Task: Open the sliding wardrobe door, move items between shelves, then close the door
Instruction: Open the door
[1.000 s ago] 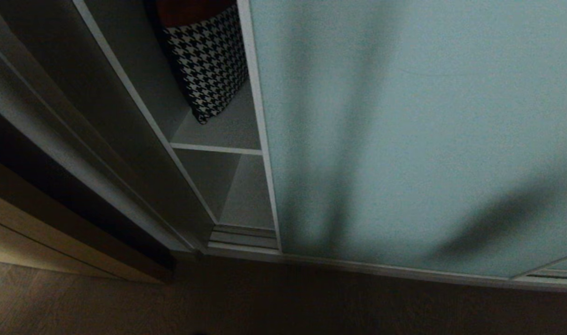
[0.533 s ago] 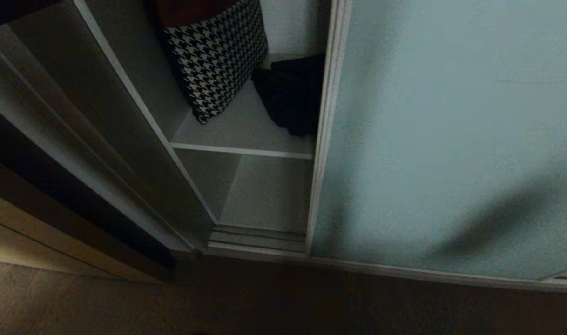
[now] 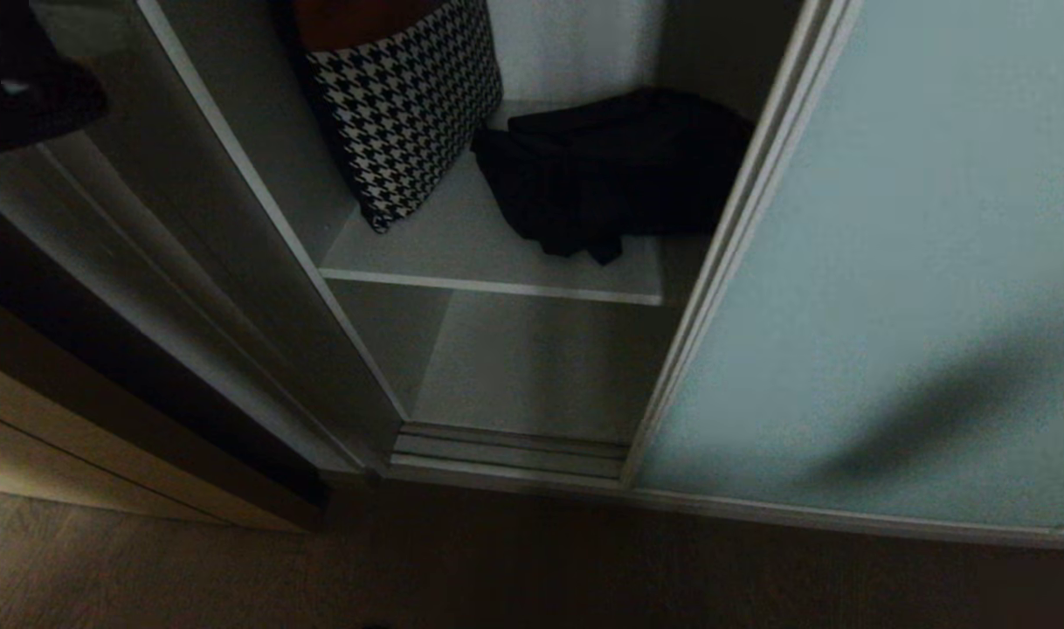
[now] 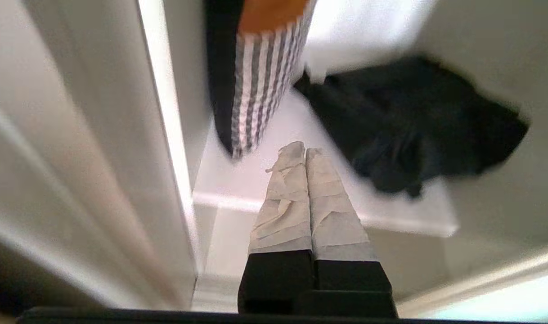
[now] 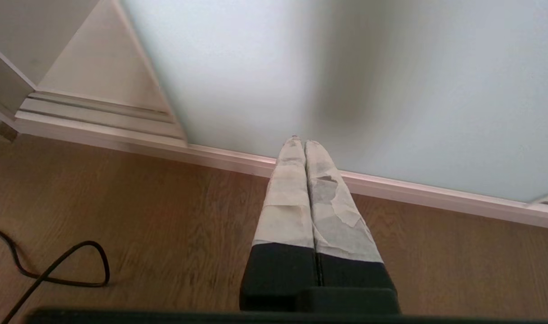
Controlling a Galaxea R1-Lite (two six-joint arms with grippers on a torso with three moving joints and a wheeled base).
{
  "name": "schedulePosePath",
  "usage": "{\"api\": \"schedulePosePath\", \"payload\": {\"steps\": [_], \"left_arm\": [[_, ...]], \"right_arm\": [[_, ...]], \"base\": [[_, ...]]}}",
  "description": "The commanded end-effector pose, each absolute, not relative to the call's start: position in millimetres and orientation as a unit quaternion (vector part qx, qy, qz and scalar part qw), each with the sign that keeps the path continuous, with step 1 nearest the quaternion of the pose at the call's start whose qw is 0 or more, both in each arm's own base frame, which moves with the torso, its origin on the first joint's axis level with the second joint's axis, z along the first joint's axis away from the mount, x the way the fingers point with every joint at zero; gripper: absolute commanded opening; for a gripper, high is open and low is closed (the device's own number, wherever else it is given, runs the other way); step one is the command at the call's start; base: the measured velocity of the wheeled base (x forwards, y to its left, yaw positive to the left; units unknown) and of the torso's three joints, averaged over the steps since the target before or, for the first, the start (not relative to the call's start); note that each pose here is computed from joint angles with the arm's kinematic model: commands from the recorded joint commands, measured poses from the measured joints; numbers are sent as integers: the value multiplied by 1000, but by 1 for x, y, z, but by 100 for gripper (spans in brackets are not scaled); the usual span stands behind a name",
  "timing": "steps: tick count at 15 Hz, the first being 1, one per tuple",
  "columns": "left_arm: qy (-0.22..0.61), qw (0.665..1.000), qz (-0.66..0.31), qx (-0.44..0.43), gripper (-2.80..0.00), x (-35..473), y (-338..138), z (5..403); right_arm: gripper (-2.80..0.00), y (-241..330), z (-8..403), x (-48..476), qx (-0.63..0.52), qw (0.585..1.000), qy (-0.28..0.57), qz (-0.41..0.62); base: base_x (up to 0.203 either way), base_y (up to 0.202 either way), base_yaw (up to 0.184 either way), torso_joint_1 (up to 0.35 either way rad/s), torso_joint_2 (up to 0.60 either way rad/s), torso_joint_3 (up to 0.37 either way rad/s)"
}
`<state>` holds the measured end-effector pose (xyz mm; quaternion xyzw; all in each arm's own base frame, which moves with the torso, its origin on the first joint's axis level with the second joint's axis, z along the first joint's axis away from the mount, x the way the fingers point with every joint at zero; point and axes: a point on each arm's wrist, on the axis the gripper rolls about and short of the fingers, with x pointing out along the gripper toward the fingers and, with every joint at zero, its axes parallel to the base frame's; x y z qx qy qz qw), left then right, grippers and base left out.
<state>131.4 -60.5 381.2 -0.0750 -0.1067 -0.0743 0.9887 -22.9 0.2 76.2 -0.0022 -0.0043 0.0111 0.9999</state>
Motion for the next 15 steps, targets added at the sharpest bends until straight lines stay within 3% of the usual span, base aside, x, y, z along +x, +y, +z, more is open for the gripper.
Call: {"api": "schedulePosePath", "payload": {"steps": [1, 8, 15], "left_arm": [[-92, 991, -73, -70, -280, 124, -57, 367], [9, 993, -116, -32, -280, 172, -86, 322], [24, 987, -123, -104, -280, 270, -138, 342]], "right_arm": [[-280, 0, 76, -23, -2, 1000, -6, 11], [-280, 0, 76, -23, -2, 1000, -5, 11], [-280, 0, 76, -23, -2, 1000, -5, 11]], "base": [[0, 0, 0, 0, 0, 0], [0, 0, 0, 0, 0, 0], [0, 0, 0, 0, 0, 0]]}}
